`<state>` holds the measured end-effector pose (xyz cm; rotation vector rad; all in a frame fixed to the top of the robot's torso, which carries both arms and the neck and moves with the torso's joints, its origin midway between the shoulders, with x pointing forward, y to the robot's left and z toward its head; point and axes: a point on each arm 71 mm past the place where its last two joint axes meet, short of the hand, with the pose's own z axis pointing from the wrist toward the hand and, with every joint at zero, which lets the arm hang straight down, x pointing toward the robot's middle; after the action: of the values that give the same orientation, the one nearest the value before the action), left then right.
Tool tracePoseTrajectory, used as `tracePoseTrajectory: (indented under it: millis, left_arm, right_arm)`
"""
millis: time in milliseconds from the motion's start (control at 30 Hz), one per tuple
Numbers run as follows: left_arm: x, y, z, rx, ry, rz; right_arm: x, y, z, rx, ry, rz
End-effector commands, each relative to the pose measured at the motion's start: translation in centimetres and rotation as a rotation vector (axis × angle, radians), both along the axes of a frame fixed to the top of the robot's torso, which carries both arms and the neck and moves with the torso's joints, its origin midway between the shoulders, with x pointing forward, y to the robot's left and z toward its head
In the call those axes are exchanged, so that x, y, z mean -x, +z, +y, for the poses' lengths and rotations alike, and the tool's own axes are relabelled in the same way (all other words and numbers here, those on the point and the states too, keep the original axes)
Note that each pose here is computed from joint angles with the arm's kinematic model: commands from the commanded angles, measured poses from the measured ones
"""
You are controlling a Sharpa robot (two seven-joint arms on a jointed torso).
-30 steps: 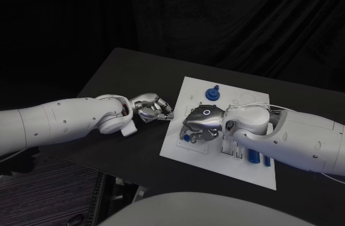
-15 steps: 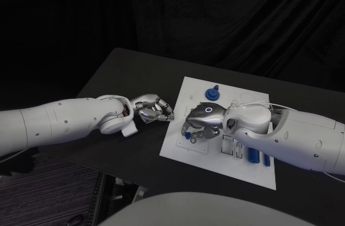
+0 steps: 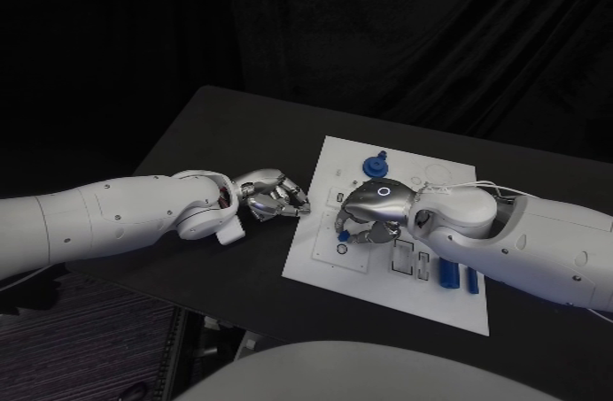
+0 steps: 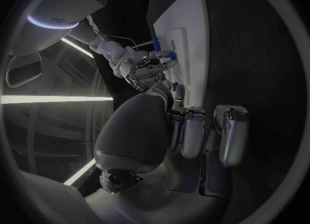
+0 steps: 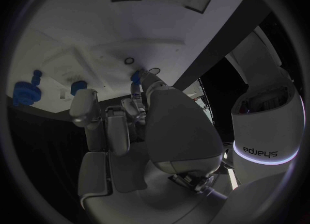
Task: Assemble the parts on the task board
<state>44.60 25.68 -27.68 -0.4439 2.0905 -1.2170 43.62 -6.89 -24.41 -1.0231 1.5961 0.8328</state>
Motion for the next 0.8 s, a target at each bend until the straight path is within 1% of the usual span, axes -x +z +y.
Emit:
tracePoseTrajectory:
  millis: [33,200,367,567,800]
  left_arm:
    - [0.1,0.03,-0.4,0.034,-0.003,0.005]
    - [0.19,-0.04,-0.8,0.044,-0.011,0.005]
    - [0.37,-0.27,-1.5,0.053,-0.031,0.015]
    - [0.6,-0.6,-2.5,0.068,-0.059,0.027]
    - [0.89,-1.02,-3.4,0.082,-0.076,0.033]
  right_arm:
    - [-0.1,0.3,-0.6,-0.042,-0.039,-0.047]
    - [-0.2,0.7,-1.3,-0.086,-0.062,-0.078]
    - [-0.2,1.1,-1.8,-0.133,-0.083,-0.109]
    - [0.0,1.5,-2.0,-0.179,-0.093,-0.136]
    - [0.2,1.9,-2.0,-0.213,-0.103,-0.154]
